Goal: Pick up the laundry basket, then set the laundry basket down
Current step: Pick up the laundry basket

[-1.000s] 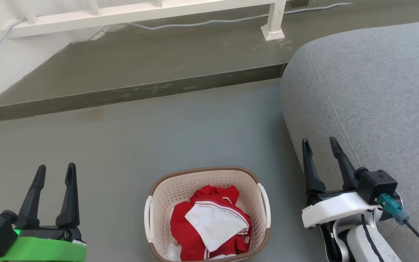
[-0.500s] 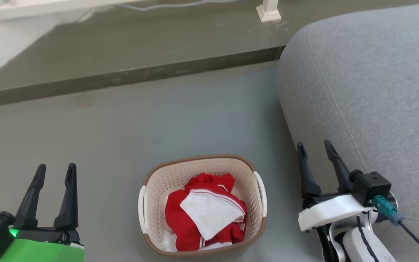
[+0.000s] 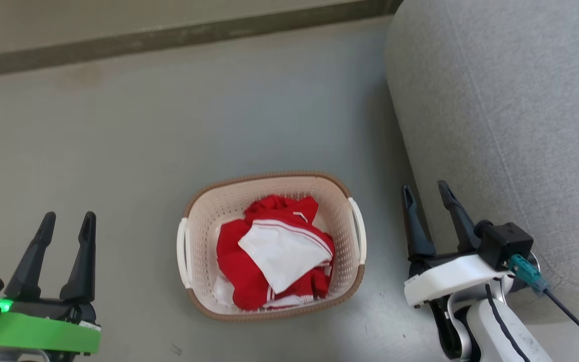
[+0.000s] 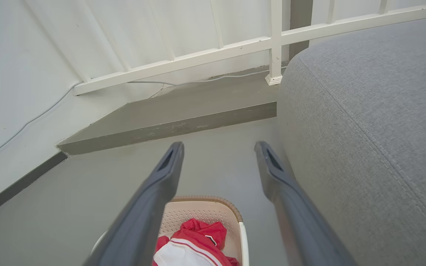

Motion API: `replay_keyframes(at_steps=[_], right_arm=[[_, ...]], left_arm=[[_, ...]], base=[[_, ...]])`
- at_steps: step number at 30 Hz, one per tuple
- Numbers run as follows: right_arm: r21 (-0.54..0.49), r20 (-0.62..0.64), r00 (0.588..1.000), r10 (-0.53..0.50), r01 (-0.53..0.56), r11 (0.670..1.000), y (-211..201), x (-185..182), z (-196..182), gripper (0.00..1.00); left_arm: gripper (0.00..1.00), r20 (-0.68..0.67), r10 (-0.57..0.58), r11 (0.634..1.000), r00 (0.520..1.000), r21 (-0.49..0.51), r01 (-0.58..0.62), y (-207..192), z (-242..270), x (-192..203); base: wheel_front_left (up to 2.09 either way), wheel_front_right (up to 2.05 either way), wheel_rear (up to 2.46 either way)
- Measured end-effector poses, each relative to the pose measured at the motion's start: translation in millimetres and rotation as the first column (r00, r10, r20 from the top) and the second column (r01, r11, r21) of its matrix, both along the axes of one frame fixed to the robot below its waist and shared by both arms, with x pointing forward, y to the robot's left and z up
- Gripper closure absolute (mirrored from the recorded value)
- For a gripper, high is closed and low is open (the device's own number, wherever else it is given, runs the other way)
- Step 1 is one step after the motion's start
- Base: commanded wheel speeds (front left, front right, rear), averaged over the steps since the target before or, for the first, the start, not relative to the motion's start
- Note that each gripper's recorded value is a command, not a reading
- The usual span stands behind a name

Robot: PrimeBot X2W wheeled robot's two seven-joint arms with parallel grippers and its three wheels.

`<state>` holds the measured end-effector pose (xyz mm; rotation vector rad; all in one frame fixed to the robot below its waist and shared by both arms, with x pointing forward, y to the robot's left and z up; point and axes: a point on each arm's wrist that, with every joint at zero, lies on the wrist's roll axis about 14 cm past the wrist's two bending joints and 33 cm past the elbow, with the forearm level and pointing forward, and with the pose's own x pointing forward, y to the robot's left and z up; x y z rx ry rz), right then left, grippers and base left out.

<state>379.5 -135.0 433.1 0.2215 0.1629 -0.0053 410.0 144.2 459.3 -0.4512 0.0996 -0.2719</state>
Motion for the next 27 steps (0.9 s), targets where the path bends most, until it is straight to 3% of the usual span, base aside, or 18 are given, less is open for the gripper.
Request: replay_keyframes(at_steps=[16, 27], right_arm=[[0.037, -0.202, 0.979, -0.025, 0.033, 0.999, -6.6, 18.1, -75.0, 0.00], [0.028, -0.348, 0.938, -0.007, 0.018, 0.999, -4.2, 19.6, -133.3, 0.00]], left_arm=[[0.00, -0.191, -0.160, 0.986, 0.968, 0.012, 0.166, -22.6, -82.1, 26.0], [0.00, -0.324, -0.274, 0.959, 0.906, -0.018, 0.283, -42.1, -139.2, 23.4]], base=[[0.00, 0.00, 0.00], [0.00, 0.00, 0.00]])
